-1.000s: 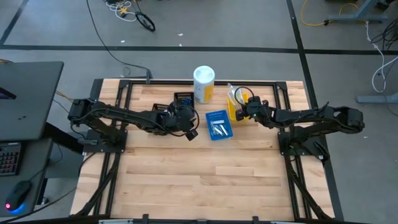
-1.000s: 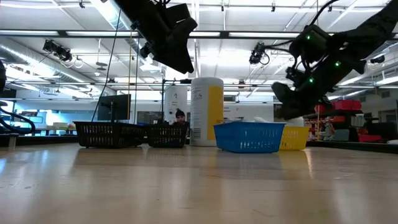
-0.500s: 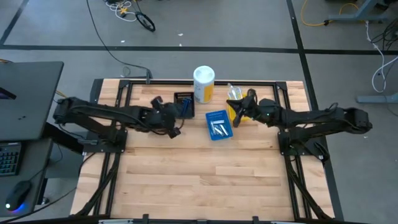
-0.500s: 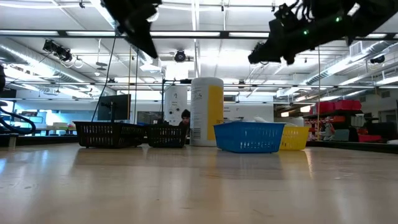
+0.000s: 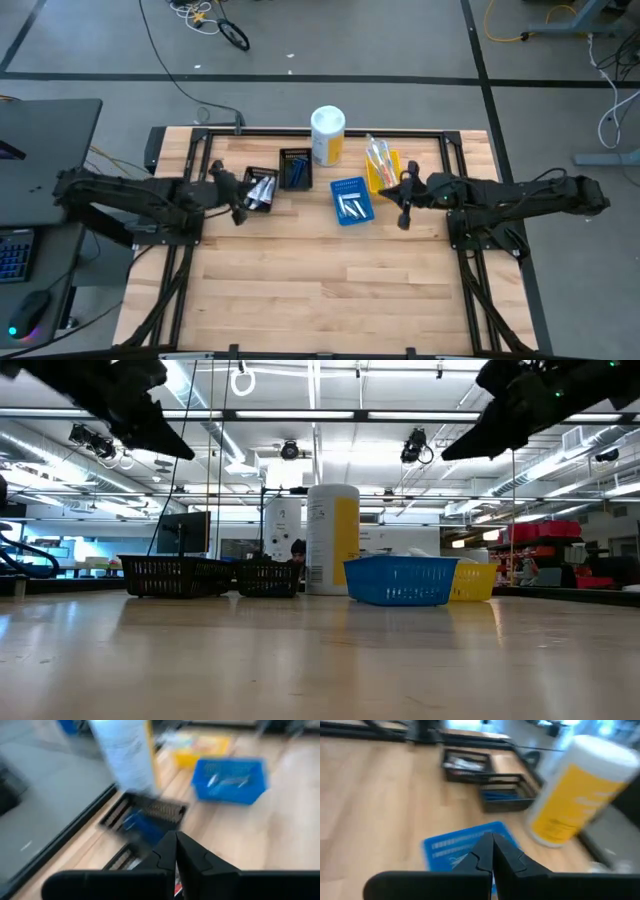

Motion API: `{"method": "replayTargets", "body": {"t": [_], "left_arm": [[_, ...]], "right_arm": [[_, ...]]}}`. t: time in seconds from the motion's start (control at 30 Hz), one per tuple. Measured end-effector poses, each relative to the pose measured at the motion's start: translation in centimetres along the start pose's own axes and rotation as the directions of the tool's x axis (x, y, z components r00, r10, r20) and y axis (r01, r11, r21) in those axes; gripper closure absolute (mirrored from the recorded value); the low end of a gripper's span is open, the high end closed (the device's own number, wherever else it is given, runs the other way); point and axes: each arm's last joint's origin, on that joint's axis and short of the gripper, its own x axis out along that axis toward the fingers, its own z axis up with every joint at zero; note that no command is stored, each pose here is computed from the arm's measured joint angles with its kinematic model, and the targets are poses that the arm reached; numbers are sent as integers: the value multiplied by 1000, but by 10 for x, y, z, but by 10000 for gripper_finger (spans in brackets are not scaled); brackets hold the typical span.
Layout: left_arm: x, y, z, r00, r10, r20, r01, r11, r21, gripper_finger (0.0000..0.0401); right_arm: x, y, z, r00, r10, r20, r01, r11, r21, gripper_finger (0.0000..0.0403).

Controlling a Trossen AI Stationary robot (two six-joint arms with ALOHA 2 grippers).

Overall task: Pick & Place Travel size toiletries
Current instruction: Return to Home Position

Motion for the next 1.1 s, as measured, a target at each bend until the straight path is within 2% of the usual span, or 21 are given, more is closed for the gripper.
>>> {"method": "replayTargets", "body": {"t": [0.17,0.23,0.37,0.47,0.57,0.77,0.97,1.1], "left_arm": [[0,5,-36,976,-110,190,118,992,-36,384],[1,7,-52,964,-148,221,161,986,-41,388],[-1,10,-67,934,-180,310,214,974,-77,395],[-2,12,-74,915,-180,361,234,966,-110,394],[-1,14,-82,905,-178,385,224,971,-77,387],[-1,15,-92,877,-196,439,242,969,-52,393],[-6,13,-89,798,-308,518,308,947,89,390],[-5,13,-91,811,-308,498,315,946,72,376]], "right_arm": [[-4,6,-9,997,59,45,-61,997,53,399],[-7,7,-10,996,67,60,-69,997,37,399],[-15,6,-8,992,74,98,-74,997,-10,400],[-19,5,-13,991,73,110,-73,997,-7,400],[-21,6,-28,987,87,134,-87,996,-4,400],[-29,5,-52,943,63,328,-69,998,8,400],[-35,5,-78,895,42,443,-64,997,34,400],[-38,5,-88,872,33,488,-60,997,41,400]]}}
